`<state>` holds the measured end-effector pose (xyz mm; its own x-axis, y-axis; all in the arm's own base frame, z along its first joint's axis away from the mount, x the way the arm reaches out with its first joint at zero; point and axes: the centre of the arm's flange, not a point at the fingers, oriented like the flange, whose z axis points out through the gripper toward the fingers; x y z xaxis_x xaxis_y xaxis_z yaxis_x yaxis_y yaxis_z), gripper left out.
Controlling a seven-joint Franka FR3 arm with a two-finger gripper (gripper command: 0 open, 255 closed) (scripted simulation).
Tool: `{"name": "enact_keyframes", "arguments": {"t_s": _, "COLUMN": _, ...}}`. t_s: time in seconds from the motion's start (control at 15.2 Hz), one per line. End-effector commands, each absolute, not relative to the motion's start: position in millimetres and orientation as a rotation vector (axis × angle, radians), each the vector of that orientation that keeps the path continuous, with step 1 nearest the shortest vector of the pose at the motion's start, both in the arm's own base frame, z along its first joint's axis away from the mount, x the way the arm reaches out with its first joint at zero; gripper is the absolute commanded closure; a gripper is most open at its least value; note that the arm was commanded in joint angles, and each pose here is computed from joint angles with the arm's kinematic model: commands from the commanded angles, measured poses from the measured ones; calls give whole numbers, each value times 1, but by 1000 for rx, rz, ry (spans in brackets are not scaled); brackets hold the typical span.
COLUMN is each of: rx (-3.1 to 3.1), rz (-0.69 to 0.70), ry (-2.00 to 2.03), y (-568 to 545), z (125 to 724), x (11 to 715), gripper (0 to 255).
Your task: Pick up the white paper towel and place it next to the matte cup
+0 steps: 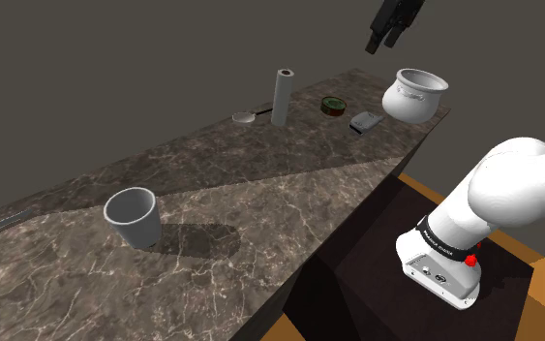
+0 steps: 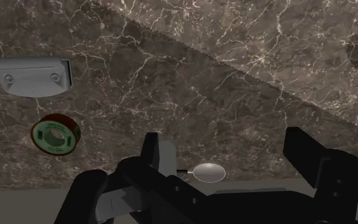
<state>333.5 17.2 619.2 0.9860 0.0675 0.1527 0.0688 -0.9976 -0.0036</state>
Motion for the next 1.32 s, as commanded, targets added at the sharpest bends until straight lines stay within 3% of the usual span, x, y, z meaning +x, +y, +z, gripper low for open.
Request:
{"name": "enact_keyframes", "arguments": {"t_s": 0.0, "rx": -3122, "rz": -239, "ry": -107, "y": 17, "z": 619, "x": 333, "gripper": 0}}
{"name": "enact_keyframes", "arguments": {"t_s": 1.25, "rx": -3111, "rz": -297, "ry": -186, "y": -23, "z": 494, "x": 542, "gripper": 0}}
